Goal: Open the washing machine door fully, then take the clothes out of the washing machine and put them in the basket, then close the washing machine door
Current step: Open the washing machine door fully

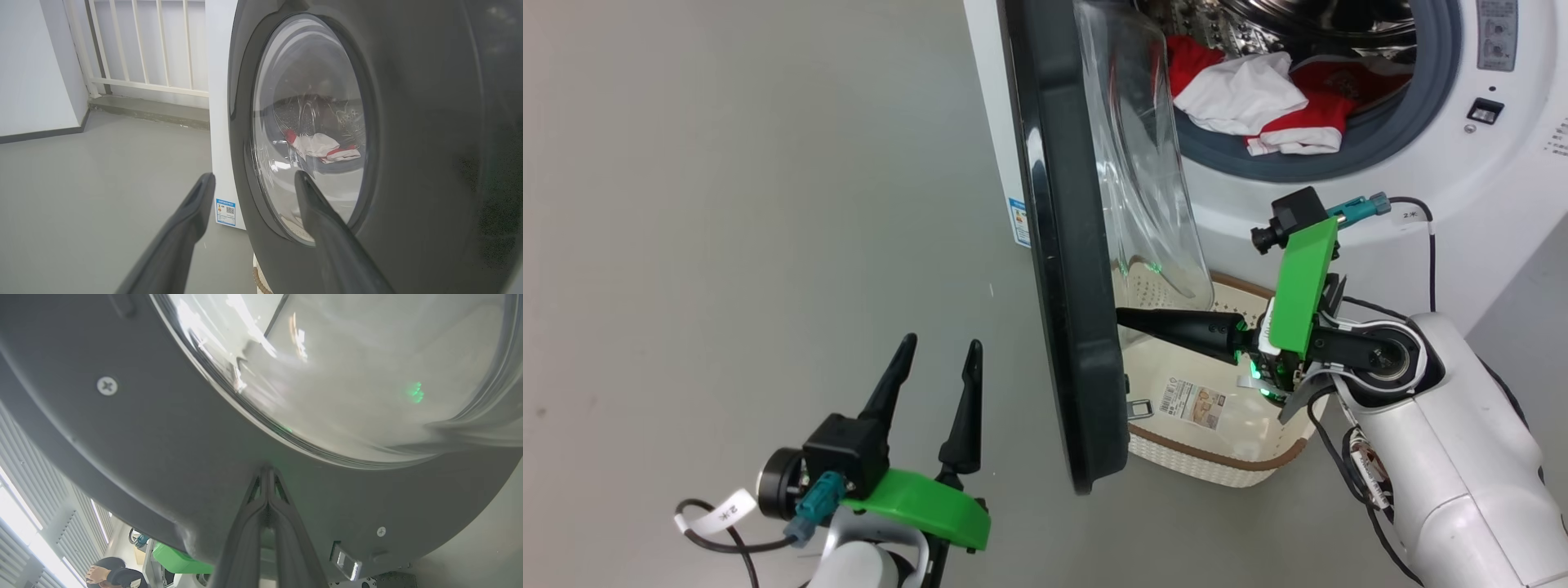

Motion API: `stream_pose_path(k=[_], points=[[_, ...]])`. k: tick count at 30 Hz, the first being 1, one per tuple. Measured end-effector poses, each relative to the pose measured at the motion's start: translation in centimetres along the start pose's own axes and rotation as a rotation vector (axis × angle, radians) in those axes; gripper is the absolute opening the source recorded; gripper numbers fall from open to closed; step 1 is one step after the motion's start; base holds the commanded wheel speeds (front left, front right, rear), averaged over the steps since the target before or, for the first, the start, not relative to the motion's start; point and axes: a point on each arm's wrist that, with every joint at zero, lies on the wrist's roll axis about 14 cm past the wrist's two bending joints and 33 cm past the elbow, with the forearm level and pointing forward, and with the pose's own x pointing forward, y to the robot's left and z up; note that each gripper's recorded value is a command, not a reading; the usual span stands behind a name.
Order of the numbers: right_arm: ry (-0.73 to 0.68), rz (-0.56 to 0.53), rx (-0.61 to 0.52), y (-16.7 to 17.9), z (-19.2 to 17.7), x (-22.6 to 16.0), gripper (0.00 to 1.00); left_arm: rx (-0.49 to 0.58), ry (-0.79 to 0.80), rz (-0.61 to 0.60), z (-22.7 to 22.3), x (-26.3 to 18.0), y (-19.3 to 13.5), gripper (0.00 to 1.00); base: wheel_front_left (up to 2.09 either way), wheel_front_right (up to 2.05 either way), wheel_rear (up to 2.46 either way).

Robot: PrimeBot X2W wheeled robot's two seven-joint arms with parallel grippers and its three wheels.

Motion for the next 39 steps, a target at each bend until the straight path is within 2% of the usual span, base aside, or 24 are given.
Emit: stream_pose_path(k=[24, 33, 35, 36, 37, 38, 39], points=[[0.097, 0.023, 0.042, 0.1, -2.9, 2.2, 0.00, -0.007, -0.001, 0.053, 0.0, -1.2, 1.5, 1.00, 0.00, 0.00, 0.00], [0.043, 0.019, 0.058, -0.2, -2.4, 2.4, 0.00, -0.012, -0.009, 0.054, 0.2, -1.3, 1.5, 1.00, 0.00, 0.00, 0.00], [0.007, 0.005, 0.023, -0.1, -1.8, 2.3, 0.00, -0.014, -0.008, 0.055, 0.2, -1.3, 1.5, 1.00, 0.00, 0.00, 0.00], [-0.009, -0.006, -0.010, 0.0, -1.5, 2.2, 0.05, -0.017, -0.007, 0.056, 0.2, -1.2, 1.5, 1.00, 0.00, 0.00, 0.00], [-0.027, -0.010, -0.034, 0.2, -1.2, 2.2, 0.33, -0.018, -0.007, 0.056, 0.2, -1.2, 1.5, 1.00, 0.00, 0.00, 0.00], [-0.045, -0.019, -0.060, 0.2, -0.9, 2.1, 0.51, -0.019, -0.008, 0.056, 0.2, -1.2, 1.5, 1.00, 0.00, 0.00, 0.00], [-0.064, -0.026, -0.089, 0.4, -0.6, 1.9, 0.82, -0.019, -0.008, 0.056, 0.2, -1.2, 1.5, 1.00, 0.00, 0.00, 0.00]])
